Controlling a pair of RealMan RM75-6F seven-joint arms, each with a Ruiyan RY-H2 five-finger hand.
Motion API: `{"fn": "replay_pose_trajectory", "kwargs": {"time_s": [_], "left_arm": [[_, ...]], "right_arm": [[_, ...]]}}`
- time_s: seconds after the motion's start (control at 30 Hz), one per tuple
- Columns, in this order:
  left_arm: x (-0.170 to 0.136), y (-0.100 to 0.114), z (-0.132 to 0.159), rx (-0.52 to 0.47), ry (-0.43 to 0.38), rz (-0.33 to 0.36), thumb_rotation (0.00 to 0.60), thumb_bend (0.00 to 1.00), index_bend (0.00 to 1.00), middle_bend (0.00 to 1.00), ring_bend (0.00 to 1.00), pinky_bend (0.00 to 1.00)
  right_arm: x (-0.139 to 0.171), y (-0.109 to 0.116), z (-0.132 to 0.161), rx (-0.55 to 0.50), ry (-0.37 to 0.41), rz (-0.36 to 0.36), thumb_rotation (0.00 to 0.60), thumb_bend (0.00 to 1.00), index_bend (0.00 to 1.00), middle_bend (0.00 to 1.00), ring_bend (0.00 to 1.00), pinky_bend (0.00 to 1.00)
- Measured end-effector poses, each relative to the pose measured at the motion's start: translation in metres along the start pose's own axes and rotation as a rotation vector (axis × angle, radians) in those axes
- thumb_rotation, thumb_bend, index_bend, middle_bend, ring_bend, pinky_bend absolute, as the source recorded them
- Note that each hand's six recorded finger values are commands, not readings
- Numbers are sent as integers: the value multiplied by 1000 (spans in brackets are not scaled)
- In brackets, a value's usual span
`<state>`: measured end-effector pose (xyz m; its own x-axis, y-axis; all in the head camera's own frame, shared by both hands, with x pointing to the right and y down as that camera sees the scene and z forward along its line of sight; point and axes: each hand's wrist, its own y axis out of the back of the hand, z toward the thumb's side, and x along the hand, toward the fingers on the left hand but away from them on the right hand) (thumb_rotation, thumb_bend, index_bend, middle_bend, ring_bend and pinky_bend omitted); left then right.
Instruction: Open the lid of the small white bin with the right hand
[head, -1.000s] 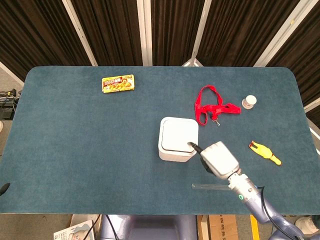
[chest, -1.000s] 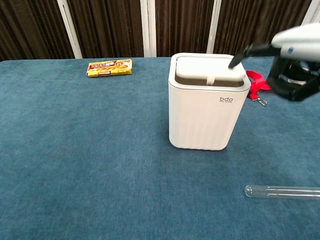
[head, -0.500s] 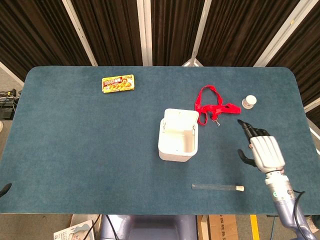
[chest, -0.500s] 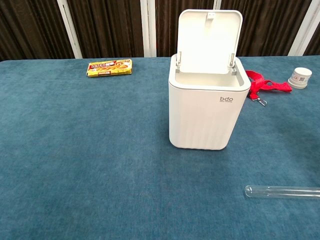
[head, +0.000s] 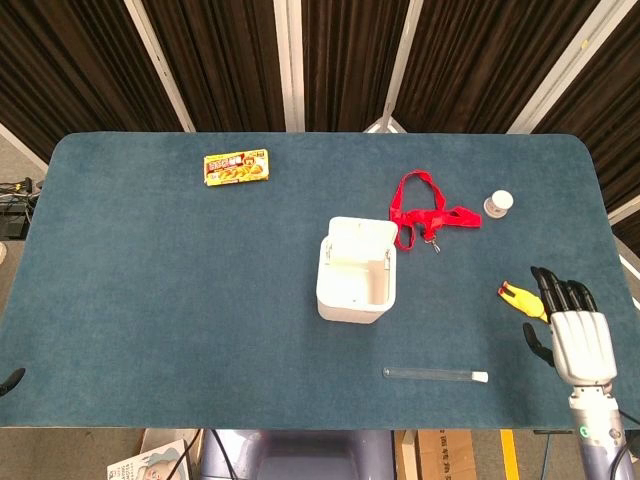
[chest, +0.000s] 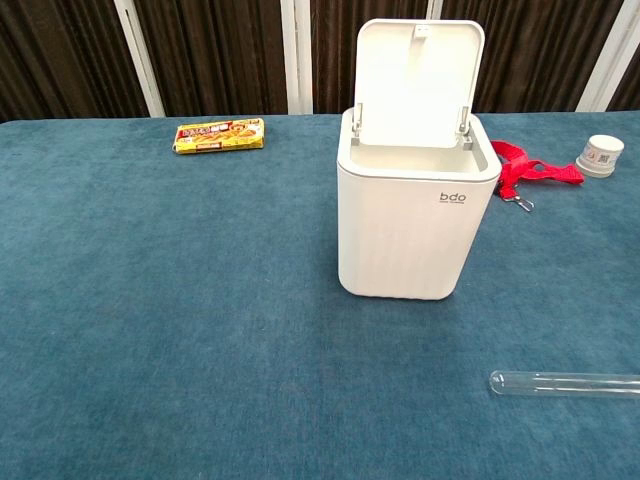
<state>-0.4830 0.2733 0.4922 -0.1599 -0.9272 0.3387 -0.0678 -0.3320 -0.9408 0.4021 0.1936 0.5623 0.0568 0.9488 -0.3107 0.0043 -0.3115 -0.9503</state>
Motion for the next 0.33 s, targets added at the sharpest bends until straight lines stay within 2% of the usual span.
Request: {"fn": "replay_pose_trajectory", "kwargs": {"time_s": [0.17,0.33], "left_arm": [[0,-2,1,7,-7,-12,600,46,75,0,0,0],[1,-3,2,13,-15,-18,600,46,75,0,0,0]], "right_arm": [[13,-10,-1,0,22,9,600,353,88,157,208,170],[17,-10,1,2,37,-1,600,353,88,157,207,170]]}}
